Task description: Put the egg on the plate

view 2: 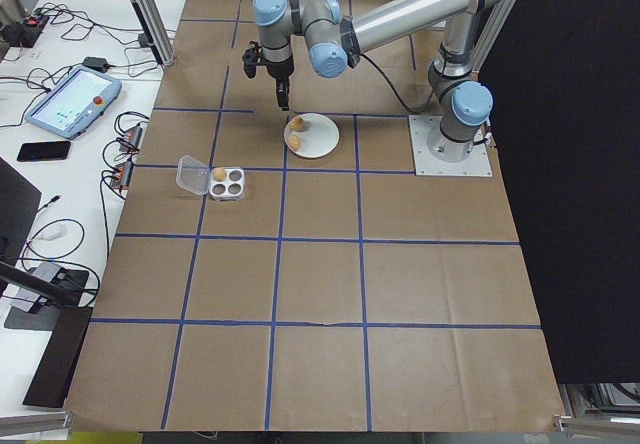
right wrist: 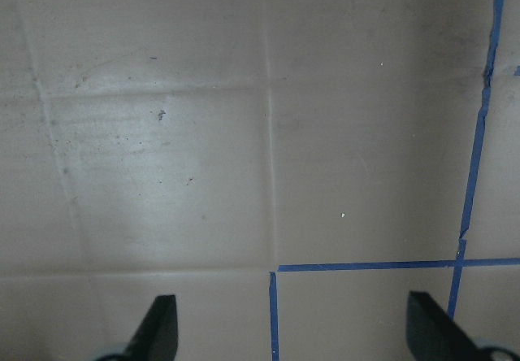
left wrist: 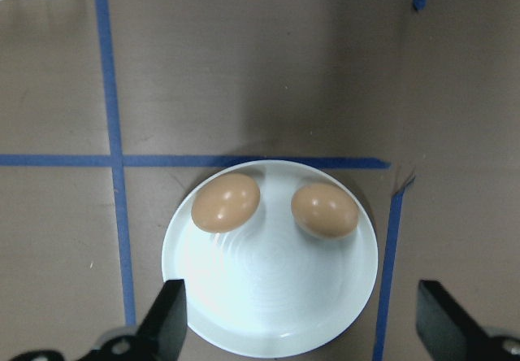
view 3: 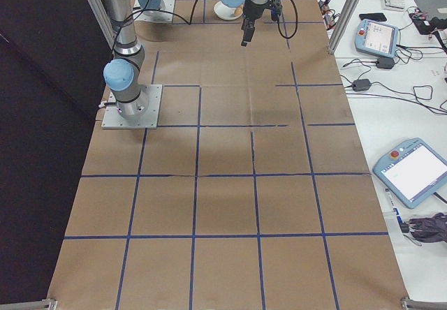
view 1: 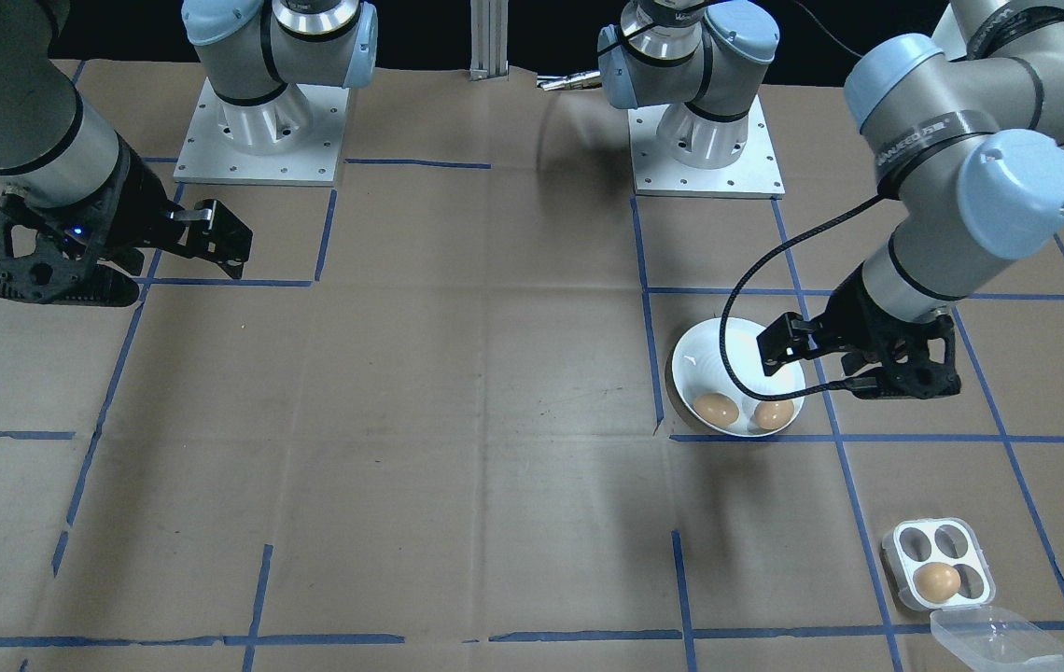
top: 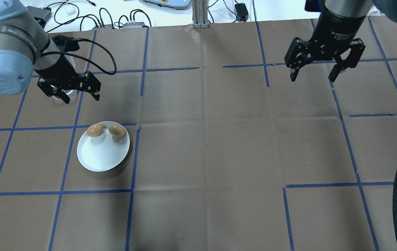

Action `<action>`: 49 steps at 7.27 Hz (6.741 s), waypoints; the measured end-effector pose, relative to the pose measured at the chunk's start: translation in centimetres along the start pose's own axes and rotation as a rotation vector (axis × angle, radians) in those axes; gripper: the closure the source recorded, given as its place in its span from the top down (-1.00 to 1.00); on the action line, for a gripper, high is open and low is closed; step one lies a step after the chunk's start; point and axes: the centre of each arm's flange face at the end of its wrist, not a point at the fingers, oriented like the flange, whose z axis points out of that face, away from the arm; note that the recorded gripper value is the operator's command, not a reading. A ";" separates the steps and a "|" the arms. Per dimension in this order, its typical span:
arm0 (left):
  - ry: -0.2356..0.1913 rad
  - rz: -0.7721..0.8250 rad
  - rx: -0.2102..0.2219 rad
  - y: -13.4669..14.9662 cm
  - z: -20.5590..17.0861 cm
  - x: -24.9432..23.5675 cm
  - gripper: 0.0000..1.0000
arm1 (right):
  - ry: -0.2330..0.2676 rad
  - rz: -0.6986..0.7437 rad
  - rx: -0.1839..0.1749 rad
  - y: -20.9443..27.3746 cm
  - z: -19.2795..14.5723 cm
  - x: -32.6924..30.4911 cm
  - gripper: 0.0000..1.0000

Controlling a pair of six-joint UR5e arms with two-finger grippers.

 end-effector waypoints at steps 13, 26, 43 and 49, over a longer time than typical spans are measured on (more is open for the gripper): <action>-0.014 0.047 0.069 -19.8 12.7 -17.4 0.98 | 0.000 0.000 0.000 0.0 0.0 0.0 1.00; -0.025 0.048 0.085 -19.1 13.2 -16.7 -0.55 | 0.000 0.000 0.000 0.0 0.0 0.0 1.00; -0.056 -0.010 -0.126 2.8 14.5 1.0 0.99 | 0.000 0.000 0.000 0.0 0.0 0.0 1.00; -0.074 -0.091 -0.050 6.4 0.0 2.9 0.99 | 0.000 0.000 0.000 0.0 0.0 0.0 1.00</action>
